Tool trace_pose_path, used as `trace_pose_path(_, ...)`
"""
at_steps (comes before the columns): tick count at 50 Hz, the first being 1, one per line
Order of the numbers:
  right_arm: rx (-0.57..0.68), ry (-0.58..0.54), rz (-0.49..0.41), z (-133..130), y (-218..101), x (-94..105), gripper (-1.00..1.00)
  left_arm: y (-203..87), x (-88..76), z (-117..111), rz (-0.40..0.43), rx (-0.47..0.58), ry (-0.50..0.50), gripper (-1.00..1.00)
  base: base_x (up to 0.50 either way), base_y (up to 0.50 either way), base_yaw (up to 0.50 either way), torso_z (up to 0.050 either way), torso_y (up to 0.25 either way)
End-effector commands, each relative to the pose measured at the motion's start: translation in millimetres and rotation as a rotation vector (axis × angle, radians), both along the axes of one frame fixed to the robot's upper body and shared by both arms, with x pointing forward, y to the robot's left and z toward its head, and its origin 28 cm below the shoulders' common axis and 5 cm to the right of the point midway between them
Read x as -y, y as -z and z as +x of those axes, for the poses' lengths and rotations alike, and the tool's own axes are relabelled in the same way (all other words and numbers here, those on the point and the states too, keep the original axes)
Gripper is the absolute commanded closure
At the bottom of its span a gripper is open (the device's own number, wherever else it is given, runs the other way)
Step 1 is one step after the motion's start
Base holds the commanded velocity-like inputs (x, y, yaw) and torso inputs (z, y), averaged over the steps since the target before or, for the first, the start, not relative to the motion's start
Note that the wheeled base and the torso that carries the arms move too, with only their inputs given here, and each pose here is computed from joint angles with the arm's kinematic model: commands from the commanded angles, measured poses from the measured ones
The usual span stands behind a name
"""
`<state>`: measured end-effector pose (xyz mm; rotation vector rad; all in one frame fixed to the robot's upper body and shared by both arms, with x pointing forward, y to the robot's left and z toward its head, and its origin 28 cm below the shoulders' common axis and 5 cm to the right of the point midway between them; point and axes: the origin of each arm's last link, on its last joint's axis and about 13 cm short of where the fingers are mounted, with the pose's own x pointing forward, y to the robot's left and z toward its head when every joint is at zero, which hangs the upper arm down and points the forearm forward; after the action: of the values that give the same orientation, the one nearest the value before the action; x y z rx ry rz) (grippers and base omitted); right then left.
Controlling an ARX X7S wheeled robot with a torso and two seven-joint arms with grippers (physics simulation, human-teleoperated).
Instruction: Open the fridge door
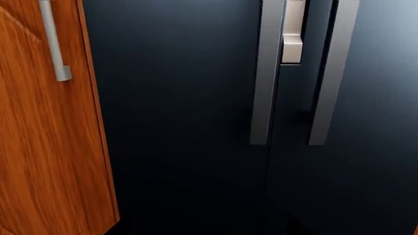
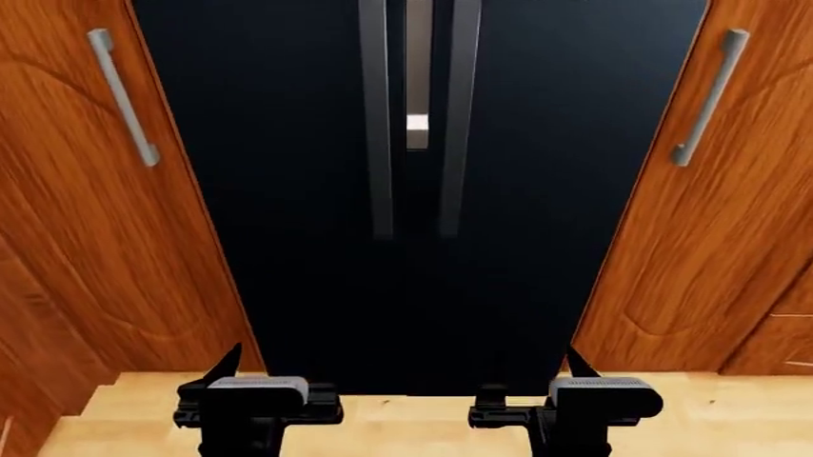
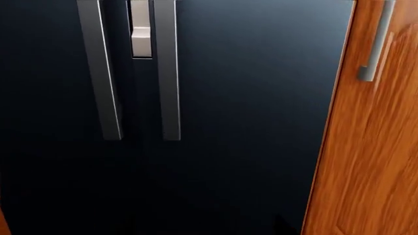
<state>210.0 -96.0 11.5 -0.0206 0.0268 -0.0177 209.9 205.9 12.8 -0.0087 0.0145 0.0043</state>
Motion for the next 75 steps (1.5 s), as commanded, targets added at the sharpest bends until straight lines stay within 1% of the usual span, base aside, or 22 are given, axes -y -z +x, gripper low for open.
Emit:
trace_pose_path(1,0.005,-0.005,-0.004,-0.3,-0.7,-0.2,-1.0,0.4,-1.3,0.0,0.001,0.0,-0.002,-1.0,0.29,0.0,0.0,0.0,0.0)
trace_pose_path(19,0.001,-0.008,-0.009,0.2,-0.6,-0.3,-1.0,0.2,-2.3,-0.6,0.005,0.002,-0.007,-1.0,0.28,0.0,0.0,0.0,0.0)
trace_pose_path(22,-0.002,-0.002,-0.005,0.1,-0.3,0.2,-1.0,1.3,-6.0,-2.1,0.005,-0.002,-0.008,-1.0,0.0,0.0,0.0,0.0,0.0)
trace_pose_path(27,0.0,-0.002,-0.003,0.1,-0.3,0.3,-1.0,0.1,-2.2,-0.3,0.004,-0.003,-0.007,-1.0,0.0,0.0,0.0,0.0,0.0)
trace_pose_path(34,0.0,-0.003,-0.003,0.0,-0.3,0.0,-1.0,-1.3,-2.7,-0.2,-0.005,-0.011,-0.013,-1.0,0.0,0.0,0.0,0.0,0.0)
trace_pose_path(35,-0.038,-0.023,-0.104,-4.9,2.0,-8.4,-1.0,3.1,3.4,8.5,-0.009,-0.035,0.065,-1.0,0.0,0.0,0.0,0.0,0.0)
trace_pose_path(36,0.0,-0.004,-0.003,-0.1,-0.5,-0.2,-1.0,-1.1,-3.1,-0.1,-0.008,-0.011,-0.016,-1.0,0.0,0.0,0.0,0.0,0.0)
trace_pose_path(38,0.012,0.004,0.016,-0.1,-3.8,1.8,-1.0,-0.2,-4.1,1.3,-0.007,-0.021,-0.026,-1.0,0.0,0.0,0.0,0.0,0.0)
trace_pose_path(39,0.015,0.016,0.015,-0.7,-4.0,2.5,-1.0,0.9,-6.2,-1.6,0.02,-0.004,-0.027,-1.0,0.0,0.0,0.0,0.0,0.0)
trace_pose_path(40,0.011,0.013,0.007,-0.3,-4.1,2.9,-1.0,-0.2,-2.9,-3.0,0.029,-0.006,-0.024,-1.0,0.0,0.0,0.0,0.0,0.0)
trace_pose_path(43,0.027,0.014,0.028,-1.0,-5.5,3.7,-1.0,-1.4,-5.1,1.4,-0.006,-0.016,-0.059,-1.0,0.0,0.0,0.0,0.0,0.0)
trace_pose_path(45,0.039,0.002,0.022,-1.6,-6.2,3.6,-1.0,-1.5,-6.6,0.3,-0.004,-0.009,-0.06,-1.0,0.0,0.0,0.0,0.0,0.0)
trace_pose_path(46,0.063,-0.018,0.034,-2.3,-7.4,3.9,-1.0,-2.5,-3.8,1.0,0.0,-0.006,-0.059,-1.0,0.0,0.0,0.0,0.0,0.0)
trace_pose_path(47,0.078,0.001,0.048,-2.3,-8.1,5.6,-1.0,-2.6,-3.9,0.7,0.005,-0.005,-0.06,-1.0,0.0,0.0,0.0,0.0,0.0)
trace_pose_path(48,0.1,-0.019,0.111,-2.2,-10.1,5.5,-1.0,-3.2,-5.2,-0.2,0.004,-0.001,-0.064,-1.0,0.0,0.0,0.0,0.0,0.0)
trace_pose_path(49,0.12,-0.02,0.106,-2.6,-11.6,5.8,-1.0,-3.1,-6.0,-0.4,0.002,-0.001,-0.065,-1.0,0.0,0.0,0.0,0.0,0.0)
trace_pose_path(53,0.117,-0.012,0.057,-3.4,-12.0,4.7,-1.0,-2.2,-4.6,-0.1,0.009,-0.003,-0.063,-1.0,0.02,0.0,0.0,0.0,0.0)
trace_pose_path(62,0.103,-0.01,0.041,-3.6,-10.6,4.2,-1.0,-1.8,-4.5,0.2,0.014,-0.012,-0.06,-1.0,0.12,0.0,0.0,0.0,0.0)
trace_pose_path(69,0.089,-0.01,0.025,-2.0,-8.0,3.8,-1.0,0.4,-13.3,-6.9,0.016,-0.012,-0.056,-1.0,0.16,0.0,0.0,0.0,0.0)
trace_pose_path(71,0.088,-0.013,0.023,-2.2,-8.4,3.7,-1.0,-1.3,-4.9,-1.1,0.018,-0.012,-0.057,-1.0,0.16,0.0,0.0,0.0,0.0)
trace_pose_path(72,0.089,-0.013,0.023,-2.2,-8.1,3.8,-1.0,0.0,-10.7,-4.9,0.017,-0.013,-0.057,-1.0,0.16,0.0,0.0,0.0,0.0)
trace_pose_path(75,0.089,-0.013,0.023,-2.0,-7.9,3.9,-1.0,-0.9,-6.2,-1.7,0.018,-0.013,-0.058,-1.0,0.16,0.0,0.0,0.0,0.0)
